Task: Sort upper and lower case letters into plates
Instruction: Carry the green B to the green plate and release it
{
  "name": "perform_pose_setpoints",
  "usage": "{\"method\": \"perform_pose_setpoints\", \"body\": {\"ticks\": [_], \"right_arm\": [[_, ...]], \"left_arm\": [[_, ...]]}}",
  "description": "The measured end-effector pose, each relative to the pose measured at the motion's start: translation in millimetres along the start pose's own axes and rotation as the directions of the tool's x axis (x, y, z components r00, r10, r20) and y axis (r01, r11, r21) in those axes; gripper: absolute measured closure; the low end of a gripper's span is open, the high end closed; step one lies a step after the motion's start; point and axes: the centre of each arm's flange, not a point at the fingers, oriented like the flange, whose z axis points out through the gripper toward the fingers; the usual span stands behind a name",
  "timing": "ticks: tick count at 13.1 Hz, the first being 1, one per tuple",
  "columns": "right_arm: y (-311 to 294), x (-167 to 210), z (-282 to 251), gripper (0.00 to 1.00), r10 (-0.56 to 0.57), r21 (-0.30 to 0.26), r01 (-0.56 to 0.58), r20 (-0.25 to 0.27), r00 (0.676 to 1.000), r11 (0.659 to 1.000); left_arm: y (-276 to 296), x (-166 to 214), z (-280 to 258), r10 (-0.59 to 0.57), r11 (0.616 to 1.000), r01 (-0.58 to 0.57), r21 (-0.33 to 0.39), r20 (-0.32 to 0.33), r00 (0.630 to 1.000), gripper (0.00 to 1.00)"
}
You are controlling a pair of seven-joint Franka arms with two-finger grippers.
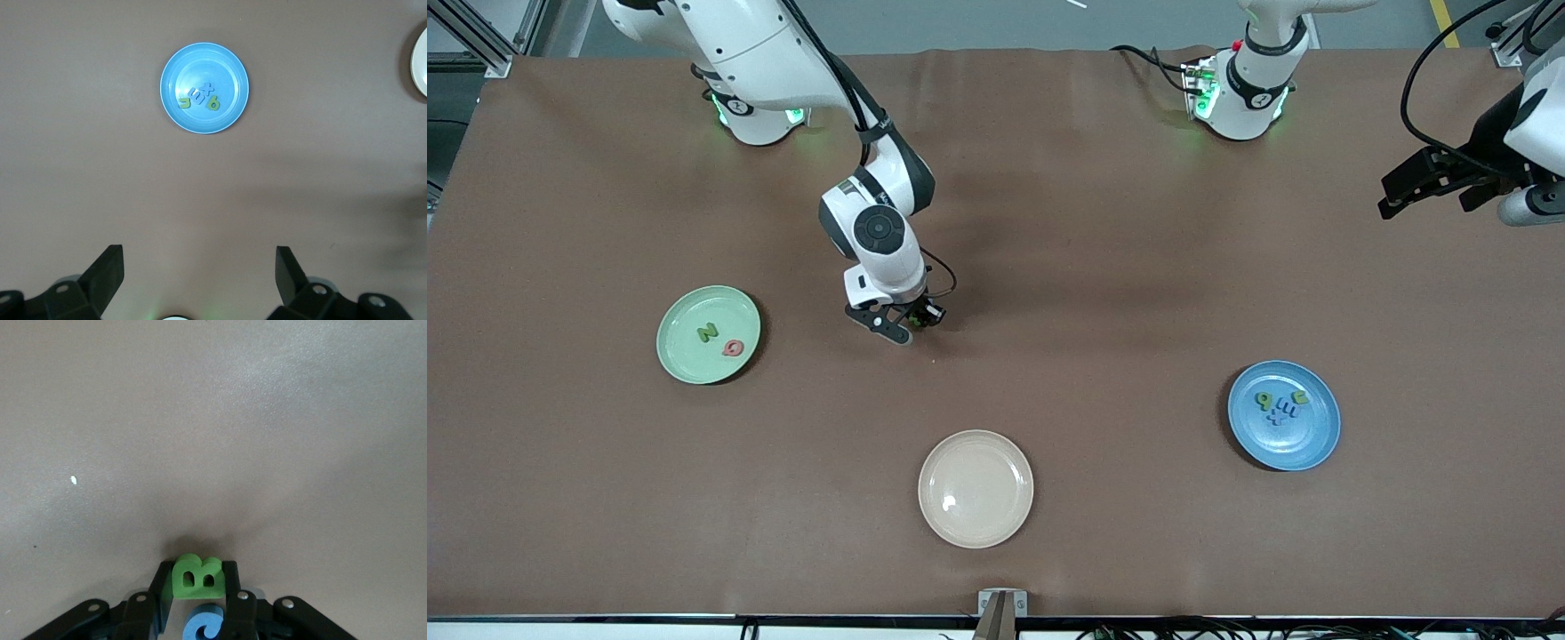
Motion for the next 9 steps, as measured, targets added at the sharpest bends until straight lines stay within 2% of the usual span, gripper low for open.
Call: {"method": "perform_pose_setpoints", "body": {"ticks": [3,5,7,9], "right_arm": [[1.3,2.2,-0.4,0.65,-0.004,-0.008,0.004,0.001,1.0,1.0],[8.7,13.0,-9.0,0.65,-0.042,-0.064,0.043,0.022,0.999,0.997],[27.4,43.5,-43.0,0.65,-0.137,-0.111,0.144,0.066,0.988,0.983],[66.3,93.3,-86.9,0.65,-0.258,-0.107,0.269,0.11,0.96,0.957]], "left_arm": [[0.0,0.1,0.0,0.0,1.0,0.0,0.0,-0.001,1.0,0.0],[-0.1,0.1,-0.1,0.0,1.0,0.0,0.0,-0.001,1.0,0.0],[-0.2,0.1,-0.1,0.0,1.0,0.0,0.0,-0.001,1.0,0.0],[-0.3,0.1,-0.1,-0.001,1.0,0.001,0.0,-0.001,1.0,0.0]]}}
